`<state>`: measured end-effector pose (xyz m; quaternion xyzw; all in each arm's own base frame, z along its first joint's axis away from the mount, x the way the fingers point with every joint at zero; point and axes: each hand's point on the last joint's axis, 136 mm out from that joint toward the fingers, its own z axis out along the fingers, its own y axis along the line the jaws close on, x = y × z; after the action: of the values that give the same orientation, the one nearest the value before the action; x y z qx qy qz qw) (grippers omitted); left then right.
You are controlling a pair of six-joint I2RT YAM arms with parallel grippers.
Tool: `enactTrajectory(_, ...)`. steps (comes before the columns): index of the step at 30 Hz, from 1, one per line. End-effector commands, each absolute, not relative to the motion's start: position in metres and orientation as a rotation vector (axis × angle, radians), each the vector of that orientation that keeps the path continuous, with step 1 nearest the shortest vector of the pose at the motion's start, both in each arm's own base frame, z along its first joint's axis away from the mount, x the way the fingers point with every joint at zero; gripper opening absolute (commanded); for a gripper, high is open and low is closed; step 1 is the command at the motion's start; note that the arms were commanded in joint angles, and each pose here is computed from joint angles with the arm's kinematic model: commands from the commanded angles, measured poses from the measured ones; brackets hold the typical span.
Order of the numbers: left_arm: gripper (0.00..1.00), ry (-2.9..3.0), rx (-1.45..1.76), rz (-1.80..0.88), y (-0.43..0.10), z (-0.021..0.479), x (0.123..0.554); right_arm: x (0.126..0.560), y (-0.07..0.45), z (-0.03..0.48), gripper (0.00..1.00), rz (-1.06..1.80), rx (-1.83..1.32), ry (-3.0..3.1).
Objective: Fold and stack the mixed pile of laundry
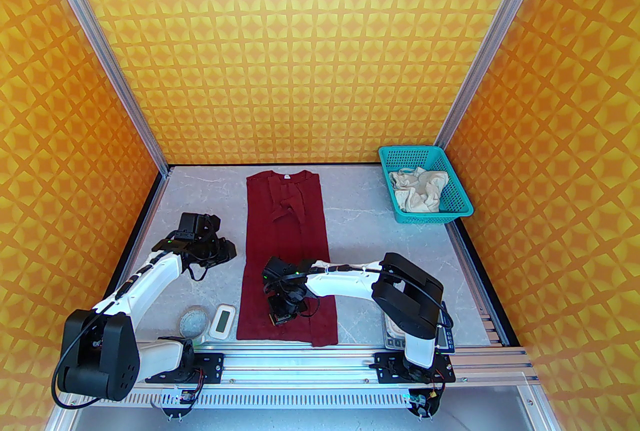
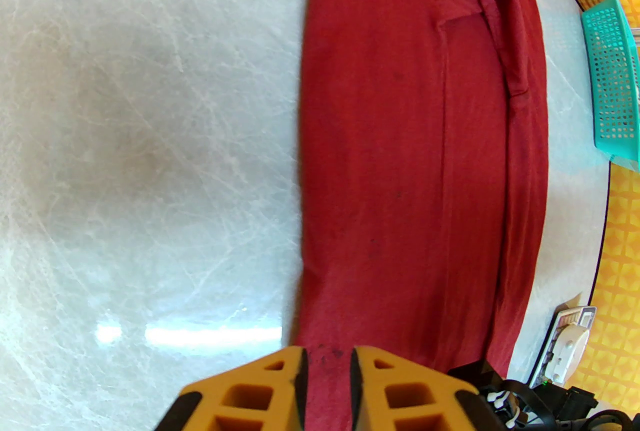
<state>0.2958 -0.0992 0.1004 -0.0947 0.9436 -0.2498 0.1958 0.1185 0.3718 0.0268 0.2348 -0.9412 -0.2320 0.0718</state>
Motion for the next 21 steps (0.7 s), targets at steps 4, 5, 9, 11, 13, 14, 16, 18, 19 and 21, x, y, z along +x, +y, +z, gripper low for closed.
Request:
enactTrajectory(4, 0.23, 2.646, -0.227, -0.757, -0.108, 0.11, 0.281, 0.125, 0.347, 0.072, 0.34, -0.613, 0.739, -2.953)
enactTrajectory(5, 0.23, 2.656, -0.217, -0.758, -0.11, 0.111, 0.277, 0.128, 0.336, 0.074, 0.35, -0.567, 0.722, -2.985)
enactTrajectory(9, 0.28, 2.683, -0.168, -0.791, -0.127, 0.114, 0.255, 0.145, 0.28, 0.08, 0.38, -0.439, 0.557, -3.079)
enactTrajectory(11, 0.3, 2.698, -0.142, -0.799, -0.133, 0.109, 0.249, 0.16, 0.258, 0.082, 0.4, -0.441, 0.485, -3.129)
enactTrajectory(13, 0.3, 2.695, -0.113, -0.794, -0.136, 0.107, 0.258, 0.184, 0.246, 0.088, 0.4, -0.454, 0.441, -3.173)
enactTrajectory(14, 0.29, 2.682, -0.096, -0.795, -0.139, 0.109, 0.267, 0.196, 0.245, 0.091, 0.39, -0.461, 0.438, -3.188)
enactTrajectory(16, 0.27, 2.626, -0.075, -0.8, -0.146, 0.114, 0.296, 0.235, 0.242, 0.094, 0.32, -0.447, 0.407, -3.246)
enactTrajectory(18, 0.24, 2.58, -0.052, -0.802, -0.153, 0.12, 0.328, 0.278, 0.242, 0.099, 0.23, -0.466, 0.356, -3.311)
enactTrajectory(19, 0.21, 2.562, -0.036, -0.795, -0.156, 0.12, 0.344, 0.302, 0.242, 0.102, 0.18, -0.478, 0.329, -3.359)
enactTrajectory(21, 0.17, 2.561, -0.034, -0.752, -0.158, 0.114, 0.372, 0.35, 0.242, 0.109, 0.09, -0.486, 0.301, -3.458)
